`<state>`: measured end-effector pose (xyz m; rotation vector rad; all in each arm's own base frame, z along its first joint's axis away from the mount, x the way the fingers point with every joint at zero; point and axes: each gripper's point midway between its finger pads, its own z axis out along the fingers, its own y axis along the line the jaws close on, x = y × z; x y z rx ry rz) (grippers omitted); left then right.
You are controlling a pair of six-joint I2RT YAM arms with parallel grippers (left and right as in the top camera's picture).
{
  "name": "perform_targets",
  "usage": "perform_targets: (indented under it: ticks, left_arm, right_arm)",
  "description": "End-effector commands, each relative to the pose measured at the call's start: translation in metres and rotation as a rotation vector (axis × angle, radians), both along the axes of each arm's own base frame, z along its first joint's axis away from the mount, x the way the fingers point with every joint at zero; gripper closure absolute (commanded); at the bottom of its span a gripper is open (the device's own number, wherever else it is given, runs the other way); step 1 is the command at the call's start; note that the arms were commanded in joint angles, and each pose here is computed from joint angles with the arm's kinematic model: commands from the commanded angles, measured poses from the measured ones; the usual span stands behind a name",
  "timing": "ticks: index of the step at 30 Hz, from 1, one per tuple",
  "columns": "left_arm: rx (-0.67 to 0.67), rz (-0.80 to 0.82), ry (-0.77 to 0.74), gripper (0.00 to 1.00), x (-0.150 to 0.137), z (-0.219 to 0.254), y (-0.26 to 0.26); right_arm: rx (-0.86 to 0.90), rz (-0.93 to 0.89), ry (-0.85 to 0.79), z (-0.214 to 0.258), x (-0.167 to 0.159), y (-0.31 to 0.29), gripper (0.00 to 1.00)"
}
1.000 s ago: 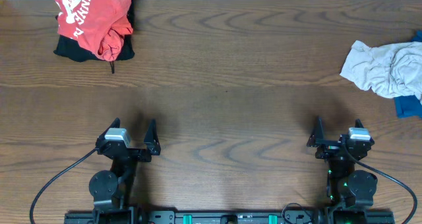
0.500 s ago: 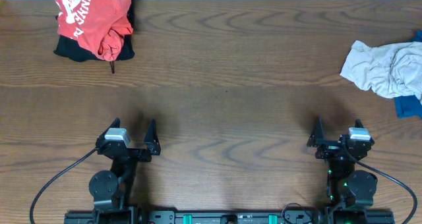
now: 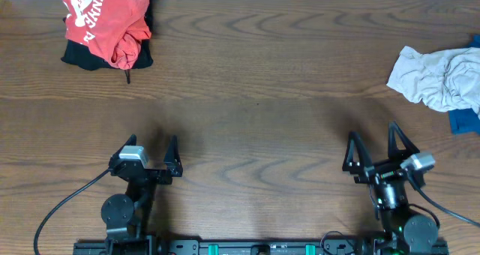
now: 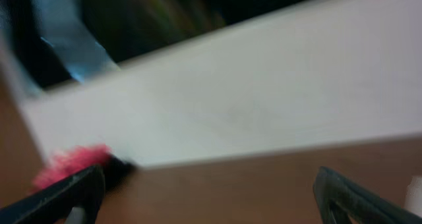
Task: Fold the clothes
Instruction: 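Reach the right gripper to the grey shirt at the right edge and grasp it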
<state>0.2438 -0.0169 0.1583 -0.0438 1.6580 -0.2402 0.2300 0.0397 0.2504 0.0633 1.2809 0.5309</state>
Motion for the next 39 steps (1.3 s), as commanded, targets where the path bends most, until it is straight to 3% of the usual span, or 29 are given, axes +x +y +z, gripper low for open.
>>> perform_targets:
  ticks: [1, 5, 9, 14, 18, 30, 34, 39]
  left_arm:
    - [0.012, -0.015, 0.046, 0.02, -0.001, -0.016, -0.003]
    - [0.012, -0.015, 0.046, 0.02, -0.001, -0.016, -0.003]
    - [0.012, -0.015, 0.046, 0.02, -0.001, -0.016, -0.003]
    - [0.012, -0.015, 0.046, 0.02, -0.001, -0.016, -0.003]
    - [0.012, -0.015, 0.046, 0.02, -0.001, -0.016, -0.003]
    - [0.012, -0.015, 0.046, 0.02, -0.001, -0.016, -0.003]
    - [0.012, -0.015, 0.046, 0.02, -0.001, -0.016, -0.003]
    - [0.012, -0.015, 0.046, 0.02, -0.001, -0.016, -0.003]
  right_arm:
    - [0.05, 0.142, -0.086, 0.024, -0.016, 0.018, 0.01]
    - [-0.06, 0.096, -0.273, 0.061, -0.035, 0.018, 0.01]
    - [-0.169, 0.002, -0.27, 0.084, -0.034, 0.012, 0.01]
    - [-0.271, -0.207, -0.081, 0.096, -0.004, -0.019, 0.01]
    - [-0.304, -0.45, 0.174, 0.092, 0.035, -0.066, 0.01]
    - [-0.307, -0.435, 0.718, 0.076, 0.171, -0.123, 0.01]
    - [-0.26, -0.343, 0.838, 0.072, 0.193, -0.138, 0.01]
    - [-0.244, -0.428, 0.834, 0.074, 0.205, -0.173, 0.01]
